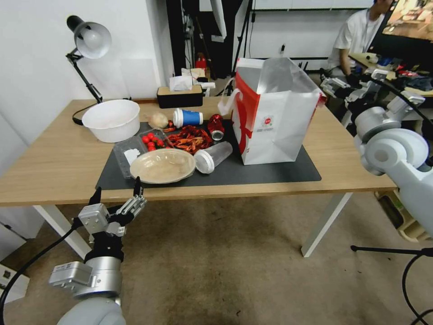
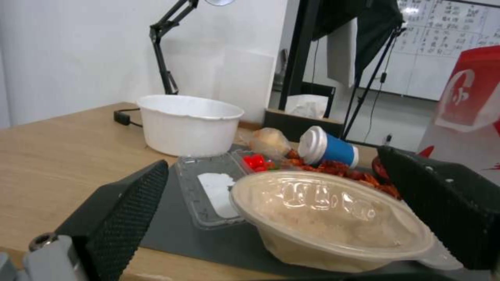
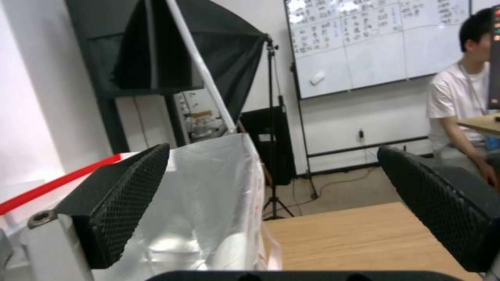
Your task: Pick up the food delivery bag from the floor and place it on the table.
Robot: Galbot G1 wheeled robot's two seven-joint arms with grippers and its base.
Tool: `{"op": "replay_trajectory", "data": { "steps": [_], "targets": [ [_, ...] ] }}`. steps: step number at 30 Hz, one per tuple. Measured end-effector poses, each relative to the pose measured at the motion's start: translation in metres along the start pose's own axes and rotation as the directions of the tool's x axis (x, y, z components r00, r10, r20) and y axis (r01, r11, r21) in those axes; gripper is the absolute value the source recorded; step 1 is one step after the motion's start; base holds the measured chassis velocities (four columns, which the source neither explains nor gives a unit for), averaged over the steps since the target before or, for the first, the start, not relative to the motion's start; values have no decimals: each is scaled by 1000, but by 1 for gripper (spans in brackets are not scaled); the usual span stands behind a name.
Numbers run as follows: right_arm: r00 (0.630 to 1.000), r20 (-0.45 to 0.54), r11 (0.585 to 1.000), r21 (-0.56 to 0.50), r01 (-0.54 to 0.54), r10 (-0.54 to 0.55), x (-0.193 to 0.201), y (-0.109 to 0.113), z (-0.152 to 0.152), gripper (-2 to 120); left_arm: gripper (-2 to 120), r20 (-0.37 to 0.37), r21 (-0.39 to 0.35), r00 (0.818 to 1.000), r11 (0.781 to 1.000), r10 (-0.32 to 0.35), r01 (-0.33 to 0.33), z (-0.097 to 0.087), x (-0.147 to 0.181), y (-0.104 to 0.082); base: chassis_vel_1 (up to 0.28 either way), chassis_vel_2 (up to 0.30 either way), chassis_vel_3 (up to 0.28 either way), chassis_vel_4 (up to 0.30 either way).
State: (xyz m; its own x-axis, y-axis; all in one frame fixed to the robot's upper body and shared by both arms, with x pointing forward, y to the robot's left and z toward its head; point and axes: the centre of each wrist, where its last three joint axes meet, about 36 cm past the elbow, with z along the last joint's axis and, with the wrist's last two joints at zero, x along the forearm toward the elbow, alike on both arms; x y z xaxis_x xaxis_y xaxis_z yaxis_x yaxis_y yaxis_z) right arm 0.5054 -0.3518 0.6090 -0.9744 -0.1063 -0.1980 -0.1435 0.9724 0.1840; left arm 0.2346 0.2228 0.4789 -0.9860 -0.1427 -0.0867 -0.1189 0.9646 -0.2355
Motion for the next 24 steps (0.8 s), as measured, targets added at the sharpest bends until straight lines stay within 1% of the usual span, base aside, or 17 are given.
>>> {"op": "replay_trajectory", "data": {
  "steps": [2, 4, 6, 7, 10, 12, 14, 15, 18, 20, 23, 24],
  "targets": [
    [1000, 14, 1000, 4, 19, -19, 4, 1, 2, 100, 100, 6, 0, 1000, 1000, 5, -5, 0, 0, 0, 0, 0, 0, 0],
    [997, 37, 998, 21, 60, -61, 17, 6, 6, 100, 100, 27, 2, 1000, 1000, 14, -14, 1, -1, 1, 0, 0, 0, 0],
    [994, 43, 994, 47, 97, -99, 32, 10, 16, 100, 100, 46, 8, 999, 1000, 23, -24, 3, -2, 1, 0, 0, 0, 0],
    [994, 43, 994, 47, 97, -99, 32, 10, 16, 100, 100, 46, 8, 999, 1000, 23, -24, 3, -2, 1, 0, 0, 0, 0],
    [988, 35, 985, 96, 144, -148, 69, 19, 44, 100, 100, 68, -1, 996, 999, 52, -52, 5, -3, 3, 0, 0, 0, 0],
    [987, 41, 982, 108, 152, -157, 74, 21, 48, 100, 100, 73, -4, 996, 998, 59, -59, 5, -4, 3, 0, 0, 0, 0],
    [975, 83, 969, 162, 189, -204, 90, 28, 64, 100, 100, 97, -25, 992, 997, 77, -75, 8, -2, 6, 0, 0, 0, 0],
    [975, 83, 969, 162, 189, -204, 90, 28, 64, 100, 100, 97, -25, 992, 997, 77, -75, 8, -2, 6, 0, 0, 0, 0],
    [962, 99, 953, 193, 234, -256, 109, 39, 81, 100, 100, 140, -80, 986, 993, 93, -83, 13, 2, 12, 0, 0, 0, 0],
    [960, 102, 951, 198, 236, -259, 115, 39, 86, 100, 100, 140, -89, 985, 992, 96, -84, 15, 2, 13, 0, 0, 0, 0],
    [964, 95, 953, 204, 225, -248, 146, 41, 110, 100, 100, 134, -132, 987, 989, 87, -69, 24, 3, 18, 0, 0, 0, 0],
    [964, 95, 953, 204, 225, -248, 146, 41, 110, 100, 100, 134, -132, 987, 989, 87, -69, 24, 3, 18, 0, 0, 0, 0]
  ]
}}
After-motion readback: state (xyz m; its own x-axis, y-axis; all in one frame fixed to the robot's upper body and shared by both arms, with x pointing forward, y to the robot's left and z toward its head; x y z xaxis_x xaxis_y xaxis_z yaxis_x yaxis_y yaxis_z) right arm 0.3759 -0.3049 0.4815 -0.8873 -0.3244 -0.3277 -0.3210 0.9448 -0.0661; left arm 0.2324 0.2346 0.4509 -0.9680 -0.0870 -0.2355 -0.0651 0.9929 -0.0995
